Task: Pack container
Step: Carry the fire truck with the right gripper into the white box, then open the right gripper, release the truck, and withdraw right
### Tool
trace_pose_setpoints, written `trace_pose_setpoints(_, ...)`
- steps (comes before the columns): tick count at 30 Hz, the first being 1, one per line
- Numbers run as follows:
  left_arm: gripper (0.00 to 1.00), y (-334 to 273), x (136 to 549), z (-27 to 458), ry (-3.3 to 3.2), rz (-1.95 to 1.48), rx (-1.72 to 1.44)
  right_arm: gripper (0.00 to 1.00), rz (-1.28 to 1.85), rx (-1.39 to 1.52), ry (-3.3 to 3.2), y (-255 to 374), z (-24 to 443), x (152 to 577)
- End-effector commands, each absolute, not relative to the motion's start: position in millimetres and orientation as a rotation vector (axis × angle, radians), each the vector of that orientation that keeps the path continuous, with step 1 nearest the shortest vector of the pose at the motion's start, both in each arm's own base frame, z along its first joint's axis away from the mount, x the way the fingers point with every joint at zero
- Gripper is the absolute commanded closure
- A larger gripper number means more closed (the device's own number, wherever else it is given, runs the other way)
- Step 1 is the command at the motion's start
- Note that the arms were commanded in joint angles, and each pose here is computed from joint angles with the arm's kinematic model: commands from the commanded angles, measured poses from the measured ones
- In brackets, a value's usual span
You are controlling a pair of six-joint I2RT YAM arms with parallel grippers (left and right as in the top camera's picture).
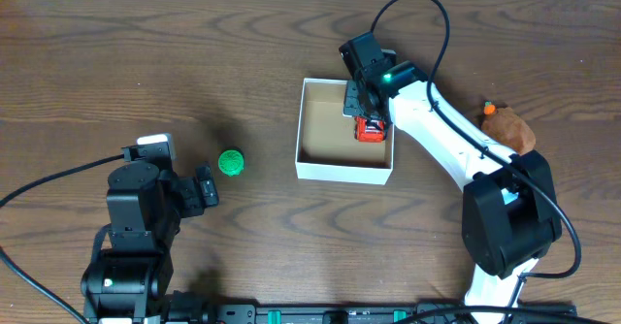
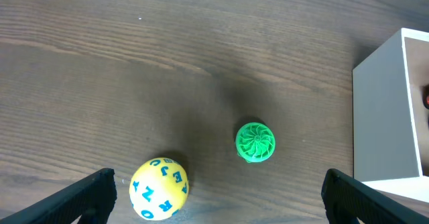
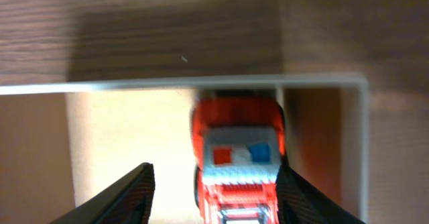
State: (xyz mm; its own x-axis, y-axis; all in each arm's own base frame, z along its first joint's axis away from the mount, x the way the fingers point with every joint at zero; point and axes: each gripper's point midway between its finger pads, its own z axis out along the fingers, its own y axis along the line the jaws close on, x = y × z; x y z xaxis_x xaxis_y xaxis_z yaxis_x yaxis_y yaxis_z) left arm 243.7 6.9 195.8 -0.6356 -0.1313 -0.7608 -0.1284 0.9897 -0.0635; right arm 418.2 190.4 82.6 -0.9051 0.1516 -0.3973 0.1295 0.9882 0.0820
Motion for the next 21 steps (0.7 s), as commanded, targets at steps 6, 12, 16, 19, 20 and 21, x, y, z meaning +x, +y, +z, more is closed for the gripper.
trace_pose_setpoints(6,0.02,6.7,244.9,203.4,2.249,-0.017,-0.190,0.79,0.013,0.050,2.521,175.8,174.8,446.4)
trace_pose_setpoints(12,0.02,6.7,243.7,201.8,2.257,-0.016,-0.190,0.99,-0.016,0.293,2.572,119.8,175.6,442.7)
trace_pose_setpoints(16,0.02,6.7,242.5,200.2,2.265,-0.015,-0.190,0.99,0.003,0.332,2.687,107.0,136.3,433.7)
trace_pose_setpoints(19,0.02,6.7,242.5,200.2,2.265,-0.015,-0.190,0.99,0.004,0.329,2.743,106.9,109.8,429.8)
trace_pose_setpoints(20,0.02,6.7,242.5,200.2,2.265,-0.015,-0.191,0.99,0.013,0.309,2.754,109.1,103.5,429.9)
trace_pose_setpoints(21,0.02,6.7,242.5,200.2,2.265,-0.015,-0.190,0.99,0.034,0.280,2.764,112.9,98.3,430.3)
